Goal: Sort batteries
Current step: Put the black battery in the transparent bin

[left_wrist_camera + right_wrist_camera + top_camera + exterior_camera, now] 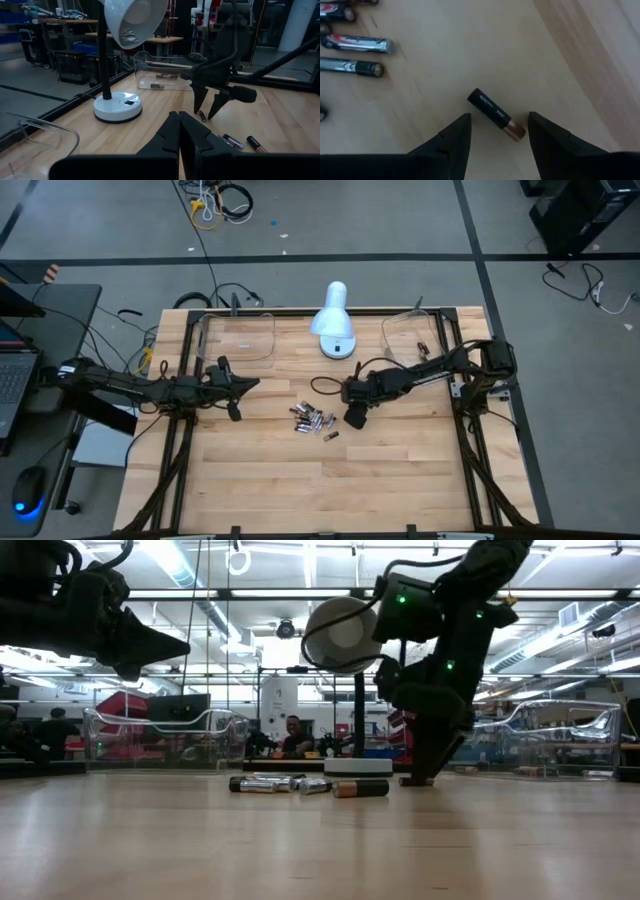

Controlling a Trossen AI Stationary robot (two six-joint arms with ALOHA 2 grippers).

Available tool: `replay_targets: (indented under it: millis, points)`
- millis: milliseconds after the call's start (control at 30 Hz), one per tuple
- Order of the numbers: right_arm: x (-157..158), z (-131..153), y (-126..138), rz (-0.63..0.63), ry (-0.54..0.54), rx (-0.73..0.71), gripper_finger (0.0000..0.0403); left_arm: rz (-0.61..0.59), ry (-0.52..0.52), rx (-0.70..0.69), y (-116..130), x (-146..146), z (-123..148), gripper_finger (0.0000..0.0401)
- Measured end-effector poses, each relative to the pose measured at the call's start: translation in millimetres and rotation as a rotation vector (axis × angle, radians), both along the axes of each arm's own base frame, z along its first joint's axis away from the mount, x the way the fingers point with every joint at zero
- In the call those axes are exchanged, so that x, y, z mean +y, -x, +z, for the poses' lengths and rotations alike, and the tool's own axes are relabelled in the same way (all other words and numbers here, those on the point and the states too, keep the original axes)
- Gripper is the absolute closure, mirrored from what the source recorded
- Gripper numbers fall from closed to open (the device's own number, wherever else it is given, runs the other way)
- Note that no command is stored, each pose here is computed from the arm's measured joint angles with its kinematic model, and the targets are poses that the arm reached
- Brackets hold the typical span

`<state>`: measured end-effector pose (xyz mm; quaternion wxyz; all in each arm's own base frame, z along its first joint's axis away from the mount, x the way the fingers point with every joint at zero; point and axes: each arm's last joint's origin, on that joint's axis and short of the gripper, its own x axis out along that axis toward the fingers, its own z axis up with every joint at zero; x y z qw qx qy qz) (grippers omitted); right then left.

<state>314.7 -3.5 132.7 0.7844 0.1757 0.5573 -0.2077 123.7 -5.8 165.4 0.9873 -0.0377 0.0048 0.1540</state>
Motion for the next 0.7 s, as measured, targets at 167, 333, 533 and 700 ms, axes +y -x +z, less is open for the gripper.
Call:
replay_targets:
  millis: [167, 333, 533, 700]
  points:
    - [3.2, -3.7, 2.8, -0.006, 0.018, -0.007, 0.0227, 0.0, 0.0, 0.0, 0.0, 0.0, 0.0, 0.0399]
    - [3.5, -4.2, 2.8, 0.035, 0.03, -0.002, 0.0244, 0.0, 0.0, 0.0, 0.0, 0.0, 0.0, 0.0399]
    - [0.9, -4.6, 2.4, 0.221, 0.082, 0.024, 0.0253, 0.0, 0.0, 0.0, 0.0, 0.0, 0.0, 0.0399]
    - [3.3, -3.7, 0.5, 0.479, 0.172, 0.036, 0.0254, 0.0, 0.002, 0.0, 0.0, 0.0, 0.0, 0.0399]
